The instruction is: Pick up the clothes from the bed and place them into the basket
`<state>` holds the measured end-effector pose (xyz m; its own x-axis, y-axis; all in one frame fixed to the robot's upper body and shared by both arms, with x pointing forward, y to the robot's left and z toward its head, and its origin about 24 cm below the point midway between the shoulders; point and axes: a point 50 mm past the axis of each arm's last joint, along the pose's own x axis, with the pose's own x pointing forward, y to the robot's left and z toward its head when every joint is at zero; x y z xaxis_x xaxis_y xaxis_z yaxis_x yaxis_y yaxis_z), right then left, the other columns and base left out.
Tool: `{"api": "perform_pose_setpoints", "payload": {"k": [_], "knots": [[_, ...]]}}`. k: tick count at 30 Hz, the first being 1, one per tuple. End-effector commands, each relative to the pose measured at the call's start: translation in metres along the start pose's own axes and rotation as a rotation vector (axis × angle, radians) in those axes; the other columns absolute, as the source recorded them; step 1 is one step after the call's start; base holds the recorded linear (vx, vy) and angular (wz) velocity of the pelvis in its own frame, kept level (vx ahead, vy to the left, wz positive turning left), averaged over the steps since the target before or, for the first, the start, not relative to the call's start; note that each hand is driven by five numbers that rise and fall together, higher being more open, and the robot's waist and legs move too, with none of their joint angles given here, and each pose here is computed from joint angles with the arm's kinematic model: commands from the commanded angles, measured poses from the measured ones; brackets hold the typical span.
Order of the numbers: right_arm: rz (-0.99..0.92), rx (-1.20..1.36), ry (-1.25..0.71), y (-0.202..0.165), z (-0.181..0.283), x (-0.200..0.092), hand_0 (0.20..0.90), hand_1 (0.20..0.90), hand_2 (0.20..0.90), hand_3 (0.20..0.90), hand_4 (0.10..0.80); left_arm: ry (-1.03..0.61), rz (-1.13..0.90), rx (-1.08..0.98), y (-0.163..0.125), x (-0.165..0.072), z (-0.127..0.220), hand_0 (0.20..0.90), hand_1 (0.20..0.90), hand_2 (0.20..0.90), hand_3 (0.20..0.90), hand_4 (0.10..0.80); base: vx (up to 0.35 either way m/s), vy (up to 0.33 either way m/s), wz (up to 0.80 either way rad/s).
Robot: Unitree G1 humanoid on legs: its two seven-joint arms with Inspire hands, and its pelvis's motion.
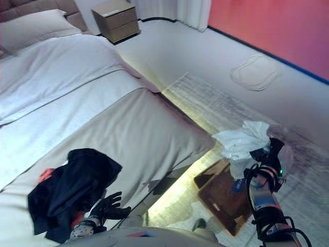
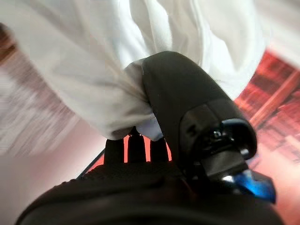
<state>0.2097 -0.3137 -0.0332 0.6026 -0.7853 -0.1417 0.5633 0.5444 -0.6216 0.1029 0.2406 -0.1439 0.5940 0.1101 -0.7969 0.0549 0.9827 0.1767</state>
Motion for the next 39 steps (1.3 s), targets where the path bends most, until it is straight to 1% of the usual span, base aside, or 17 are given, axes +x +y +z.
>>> {"api": "perform_pose_setpoints", "payload": {"k": [1, 7, 11, 14, 18, 24, 25, 33, 39], "knots": [[-0.120, 0.081, -0.107, -0.023, 0.035, 0.024, 0.300, 0.300, 0.300, 0.200, 0.100, -0.081, 0.000, 0.034, 0.002, 0.003, 0.015, 0.900, 0.900, 0.900, 0.900, 0.800, 0.012, -0.078, 0.00], [-0.077, 0.039, 0.005, -0.022, 0.012, 0.027, 0.300, 0.300, 0.300, 0.200, 0.100, -0.062, -0.001, 0.063, 0.007, 0.000, 0.007, 0.900, 0.900, 0.900, 0.900, 0.800, 0.019, -0.050, 0.10], [-0.054, -0.012, 0.116, -0.023, -0.013, 0.029, 0.300, 0.300, 0.300, 0.200, 0.100, -0.057, 0.003, 0.077, 0.014, 0.000, 0.009, 0.900, 0.900, 0.900, 0.900, 0.800, 0.026, -0.030, 0.14], [-0.086, -0.011, 0.186, -0.028, -0.022, 0.032, 0.300, 0.300, 0.300, 0.200, 0.100, -0.080, 0.002, 0.092, 0.017, 0.001, 0.015, 0.900, 0.900, 0.900, 0.900, 0.800, 0.002, -0.032, 0.18], [-0.141, 0.007, 0.235, -0.040, -0.023, 0.041, 0.300, 0.300, 0.300, 0.200, 0.100, -0.106, 0.004, 0.085, 0.017, 0.004, 0.024, 0.900, 0.900, 0.900, 0.900, 0.800, -0.054, -0.002, 0.16], [-0.166, -0.010, 0.250, -0.053, -0.014, 0.053, 0.300, 0.300, 0.300, 0.200, 0.100, -0.119, 0.017, 0.049, 0.010, 0.002, 0.021, 0.900, 0.900, 0.900, 0.900, 0.800, -0.058, 0.065, 0.12], [-0.174, -0.014, 0.250, -0.055, -0.014, 0.054, 0.900, 0.900, 0.900, 0.900, 0.800, -0.121, 0.015, 0.046, 0.009, 0.002, 0.020, 0.900, 0.900, 0.900, 0.900, 0.800, -0.010, 0.061, 0.06], [-0.235, -0.034, 0.282, -0.072, -0.018, 0.059, 0.900, 0.900, 0.900, 0.900, 0.800, -0.109, -0.047, 0.026, -0.004, 0.002, 0.016, 0.900, 0.900, 0.900, 0.900, 0.800, 0.011, 0.024, 0.00], [-0.218, -0.061, 0.331, -0.072, -0.032, 0.054, 0.900, 0.900, 0.900, 0.900, 0.800, -0.074, -0.090, 0.034, -0.009, 0.002, 0.012, 0.900, 0.900, 0.900, 0.900, 0.800, 0.003, 0.002, 0.01]]}}
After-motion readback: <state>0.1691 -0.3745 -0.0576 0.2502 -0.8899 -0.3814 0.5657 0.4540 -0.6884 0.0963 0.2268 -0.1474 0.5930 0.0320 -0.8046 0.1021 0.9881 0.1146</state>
